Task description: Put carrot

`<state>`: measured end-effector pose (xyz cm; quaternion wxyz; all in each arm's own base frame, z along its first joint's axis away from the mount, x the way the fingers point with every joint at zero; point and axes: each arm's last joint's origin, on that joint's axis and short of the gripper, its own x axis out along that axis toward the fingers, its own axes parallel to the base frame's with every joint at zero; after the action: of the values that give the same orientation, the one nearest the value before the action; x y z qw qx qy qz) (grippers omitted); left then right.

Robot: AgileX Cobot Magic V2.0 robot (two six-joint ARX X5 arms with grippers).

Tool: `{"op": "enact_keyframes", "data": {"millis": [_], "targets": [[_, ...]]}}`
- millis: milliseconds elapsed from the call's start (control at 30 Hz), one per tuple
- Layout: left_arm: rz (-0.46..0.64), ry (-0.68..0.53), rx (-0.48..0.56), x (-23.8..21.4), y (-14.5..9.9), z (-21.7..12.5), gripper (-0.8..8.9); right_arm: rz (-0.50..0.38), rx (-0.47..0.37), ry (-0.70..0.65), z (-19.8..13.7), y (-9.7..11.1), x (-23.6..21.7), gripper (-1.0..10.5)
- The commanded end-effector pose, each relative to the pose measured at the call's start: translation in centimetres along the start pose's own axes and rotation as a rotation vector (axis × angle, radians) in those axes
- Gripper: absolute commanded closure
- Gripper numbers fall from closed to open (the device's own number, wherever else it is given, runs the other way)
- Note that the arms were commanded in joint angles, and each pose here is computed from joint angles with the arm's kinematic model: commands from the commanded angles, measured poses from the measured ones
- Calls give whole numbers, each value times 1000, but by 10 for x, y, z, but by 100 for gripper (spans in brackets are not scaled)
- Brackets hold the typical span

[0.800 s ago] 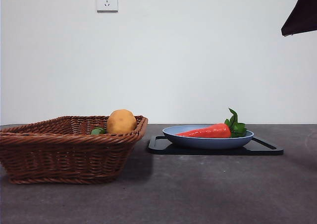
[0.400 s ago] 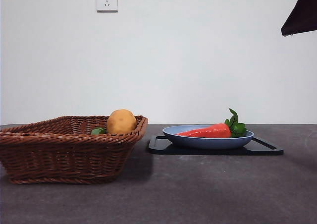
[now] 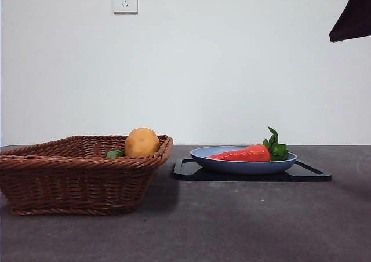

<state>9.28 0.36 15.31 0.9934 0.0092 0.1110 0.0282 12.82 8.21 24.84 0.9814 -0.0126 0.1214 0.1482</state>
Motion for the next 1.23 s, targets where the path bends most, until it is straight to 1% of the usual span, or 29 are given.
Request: {"op": "enact_keyframes", "data": {"millis": [33,533,600,633,667,700,767,900,1067,1233], "targets": [[-4,0,4,1,0,-2,805,5,15,-18,4,1,-1,943],[-4,0,4,1,0,-2,805,4,13,-18,4,1,-1,943],[-4,0,4,1,0,-2,805,-21,1,-28,5,0,-1,943],[-4,0,4,1,0,-2,805,-29,-24,-29,5,0,-2,943],[-4,0,4,1,0,-2,805,-57,-66,-37,6,-3,-6,943],[-4,0,4,1,0,-2,805,-85,-90,-44,6,-5,-9,943],[-4,0,4,1,0,-2,805,-121,-111,-58,6,-12,-19,943],[-4,0,4,1,0,-2,805,-167,-57,-133,-6,-26,-35,943],[-4,0,4,1,0,-2,805,-116,5,-187,-35,-42,-37,943],[-4,0,4,1,0,-2,805,-116,27,-190,-64,-56,-31,943]]}}
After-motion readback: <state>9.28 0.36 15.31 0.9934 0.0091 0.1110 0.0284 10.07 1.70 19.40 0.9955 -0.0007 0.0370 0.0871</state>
